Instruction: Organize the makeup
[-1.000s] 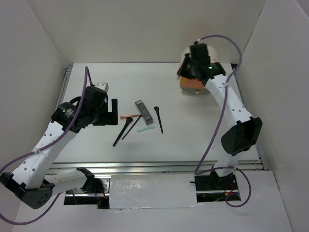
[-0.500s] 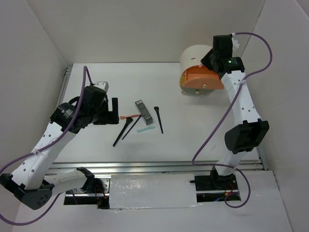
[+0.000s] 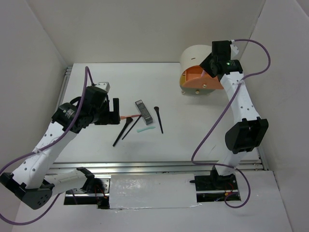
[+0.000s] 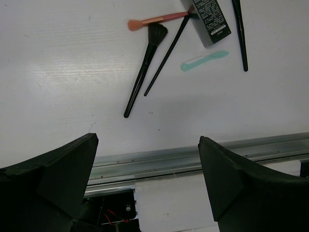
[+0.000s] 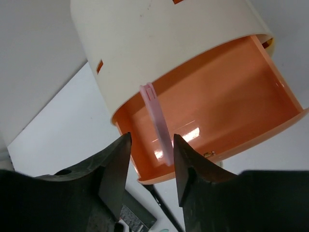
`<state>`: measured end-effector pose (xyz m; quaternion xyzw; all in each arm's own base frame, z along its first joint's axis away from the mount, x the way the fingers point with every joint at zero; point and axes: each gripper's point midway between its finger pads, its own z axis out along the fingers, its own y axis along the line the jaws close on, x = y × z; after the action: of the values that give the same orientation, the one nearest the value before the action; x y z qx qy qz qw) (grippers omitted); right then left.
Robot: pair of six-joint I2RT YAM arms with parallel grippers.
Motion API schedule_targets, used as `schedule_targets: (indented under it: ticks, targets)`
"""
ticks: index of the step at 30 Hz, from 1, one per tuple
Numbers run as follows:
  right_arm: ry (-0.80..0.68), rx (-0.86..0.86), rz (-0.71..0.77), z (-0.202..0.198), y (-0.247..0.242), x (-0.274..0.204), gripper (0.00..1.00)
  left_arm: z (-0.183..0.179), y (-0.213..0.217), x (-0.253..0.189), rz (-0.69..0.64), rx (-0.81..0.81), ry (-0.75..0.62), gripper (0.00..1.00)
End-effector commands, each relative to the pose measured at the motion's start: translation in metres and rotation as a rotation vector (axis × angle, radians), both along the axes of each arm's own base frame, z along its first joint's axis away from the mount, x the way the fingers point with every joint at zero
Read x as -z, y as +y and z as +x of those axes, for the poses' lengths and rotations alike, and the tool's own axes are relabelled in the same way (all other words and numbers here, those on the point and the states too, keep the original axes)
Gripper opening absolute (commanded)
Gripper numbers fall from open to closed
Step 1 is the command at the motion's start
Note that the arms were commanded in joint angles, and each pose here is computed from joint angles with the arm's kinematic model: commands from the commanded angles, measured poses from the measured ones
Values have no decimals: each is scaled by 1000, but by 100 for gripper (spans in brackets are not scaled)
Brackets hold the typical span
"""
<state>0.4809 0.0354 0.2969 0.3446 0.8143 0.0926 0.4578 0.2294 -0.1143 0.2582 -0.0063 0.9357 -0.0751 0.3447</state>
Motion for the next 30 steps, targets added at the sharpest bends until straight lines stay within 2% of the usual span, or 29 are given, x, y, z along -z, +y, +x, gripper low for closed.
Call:
schedule_targets:
  ticks: [1, 2, 4, 5, 11, 14, 16, 18, 21, 24, 26, 30]
  targets:
    - [-34, 25, -3, 1, -7, -12, 49, 4, -6, -1, -13, 23, -16, 99]
    - [-46, 19, -6, 1, -6, -16, 58, 4, -6, 1, -14, 25, -12, 99]
    - [-74, 17, -8, 1, -7, -27, 65, 4, -7, 2, -14, 28, -7, 99]
    - [-79, 9, -12, 1, -6, -30, 76, 5, -8, 2, -16, 29, -7, 99]
    - [-126, -65, -20, -9, 5, -58, 77, 8, -13, 5, -24, 36, -1, 99]
    - [-149, -160, -39, -26, 26, -66, 76, 11, -18, 10, -30, 49, 12, 99]
    - [-158, -296, -65, -45, 58, -65, 75, 12, -21, 14, -33, 57, 29, 99]
    - [-137, -417, -88, -61, 85, -54, 75, 14, -25, 15, -43, 61, 33, 99]
    - [-38, -677, -120, -100, 155, -20, 74, 17, -29, 16, -56, 68, 36, 99]
    - [79, -799, -141, -132, 190, 23, 74, 20, -33, 17, -61, 69, 45, 99]
    - [116, -791, -204, -148, 207, 42, 75, 21, -35, 15, -66, 77, 42, 99]
    - [175, -620, -117, -162, 198, 65, 82, 29, -50, 17, -62, 194, 29, 99]
